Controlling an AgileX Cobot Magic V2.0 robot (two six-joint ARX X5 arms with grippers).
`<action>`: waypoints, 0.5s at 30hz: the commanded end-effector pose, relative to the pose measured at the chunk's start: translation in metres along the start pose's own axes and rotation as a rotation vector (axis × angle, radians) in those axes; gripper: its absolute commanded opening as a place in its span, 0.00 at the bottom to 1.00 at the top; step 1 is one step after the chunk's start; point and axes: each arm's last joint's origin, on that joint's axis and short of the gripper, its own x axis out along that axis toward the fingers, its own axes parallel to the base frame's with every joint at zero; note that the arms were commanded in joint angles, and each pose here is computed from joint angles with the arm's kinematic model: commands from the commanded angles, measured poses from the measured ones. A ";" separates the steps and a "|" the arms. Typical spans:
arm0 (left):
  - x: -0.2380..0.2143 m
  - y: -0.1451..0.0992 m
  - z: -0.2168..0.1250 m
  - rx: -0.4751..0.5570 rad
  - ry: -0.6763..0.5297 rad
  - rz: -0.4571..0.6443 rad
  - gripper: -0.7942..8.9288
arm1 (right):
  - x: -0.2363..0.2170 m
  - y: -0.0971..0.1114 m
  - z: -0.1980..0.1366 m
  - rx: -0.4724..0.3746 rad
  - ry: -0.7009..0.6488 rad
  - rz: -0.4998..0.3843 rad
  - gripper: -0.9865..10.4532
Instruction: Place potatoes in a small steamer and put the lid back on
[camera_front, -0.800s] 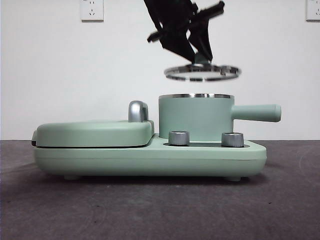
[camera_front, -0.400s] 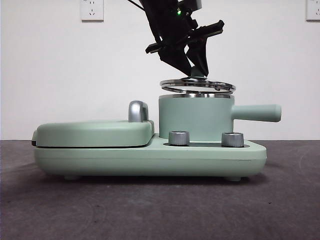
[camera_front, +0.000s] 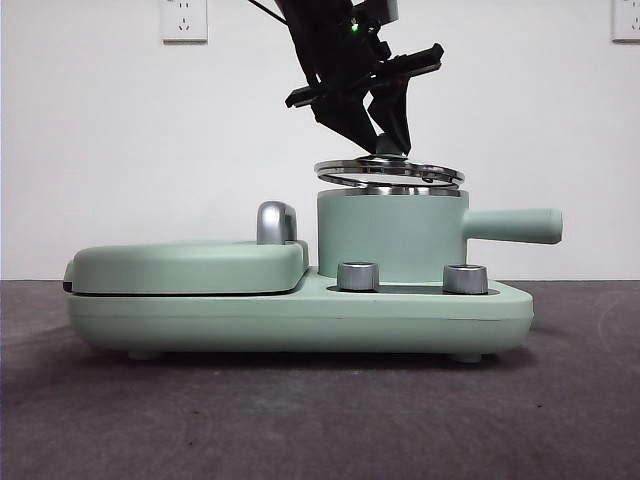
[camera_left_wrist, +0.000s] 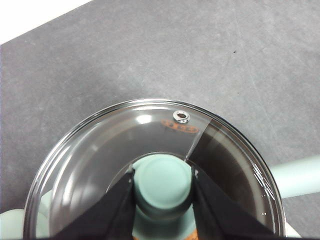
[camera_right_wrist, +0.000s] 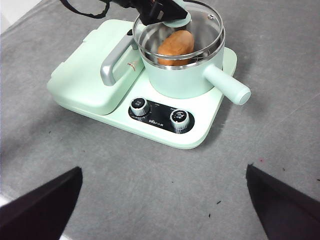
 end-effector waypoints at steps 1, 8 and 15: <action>0.007 -0.004 0.004 -0.008 -0.024 -0.006 0.10 | -0.001 0.001 0.002 0.024 -0.011 0.008 0.54; 0.014 -0.004 0.000 -0.026 -0.007 -0.006 0.10 | -0.001 0.001 0.002 0.030 -0.011 0.006 0.54; 0.016 -0.004 -0.001 -0.029 -0.004 -0.031 0.10 | -0.001 0.000 0.002 0.030 -0.018 -0.014 0.54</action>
